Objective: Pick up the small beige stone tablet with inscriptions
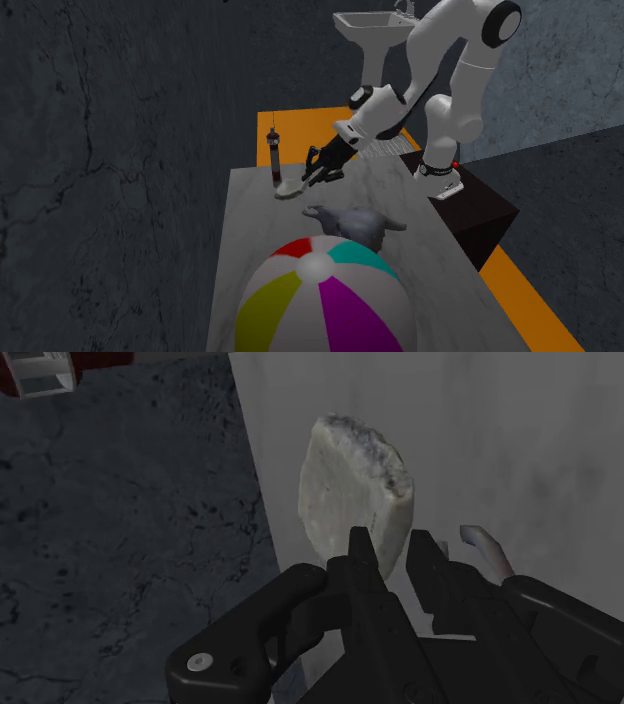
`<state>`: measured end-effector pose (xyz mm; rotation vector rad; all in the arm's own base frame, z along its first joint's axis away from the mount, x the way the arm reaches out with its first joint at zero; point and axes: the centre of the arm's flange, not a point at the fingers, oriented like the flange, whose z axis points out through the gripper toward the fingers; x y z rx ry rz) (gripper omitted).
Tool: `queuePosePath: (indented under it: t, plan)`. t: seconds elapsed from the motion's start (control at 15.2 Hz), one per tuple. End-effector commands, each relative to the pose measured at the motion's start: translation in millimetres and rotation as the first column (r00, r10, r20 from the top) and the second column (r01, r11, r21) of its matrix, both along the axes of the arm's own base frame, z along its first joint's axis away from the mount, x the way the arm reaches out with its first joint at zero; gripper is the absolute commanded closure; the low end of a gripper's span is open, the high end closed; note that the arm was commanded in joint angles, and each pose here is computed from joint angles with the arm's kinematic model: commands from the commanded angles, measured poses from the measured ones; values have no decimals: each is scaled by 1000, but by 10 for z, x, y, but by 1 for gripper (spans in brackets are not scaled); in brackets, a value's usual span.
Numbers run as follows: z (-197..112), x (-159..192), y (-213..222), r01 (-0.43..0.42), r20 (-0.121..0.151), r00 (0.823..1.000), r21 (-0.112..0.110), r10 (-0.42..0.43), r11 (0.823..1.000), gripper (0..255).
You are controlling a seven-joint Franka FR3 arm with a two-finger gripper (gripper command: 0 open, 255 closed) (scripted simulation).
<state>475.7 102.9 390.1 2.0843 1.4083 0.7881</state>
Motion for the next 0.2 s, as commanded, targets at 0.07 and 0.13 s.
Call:
queuePosePath:
  t: [0.07,0.13]
  plan:
    - [114,8,-2,0,-1,1000,1,0,1000,255]
    - [114,8,-2,0,-1,1000,1,0,1000,255]
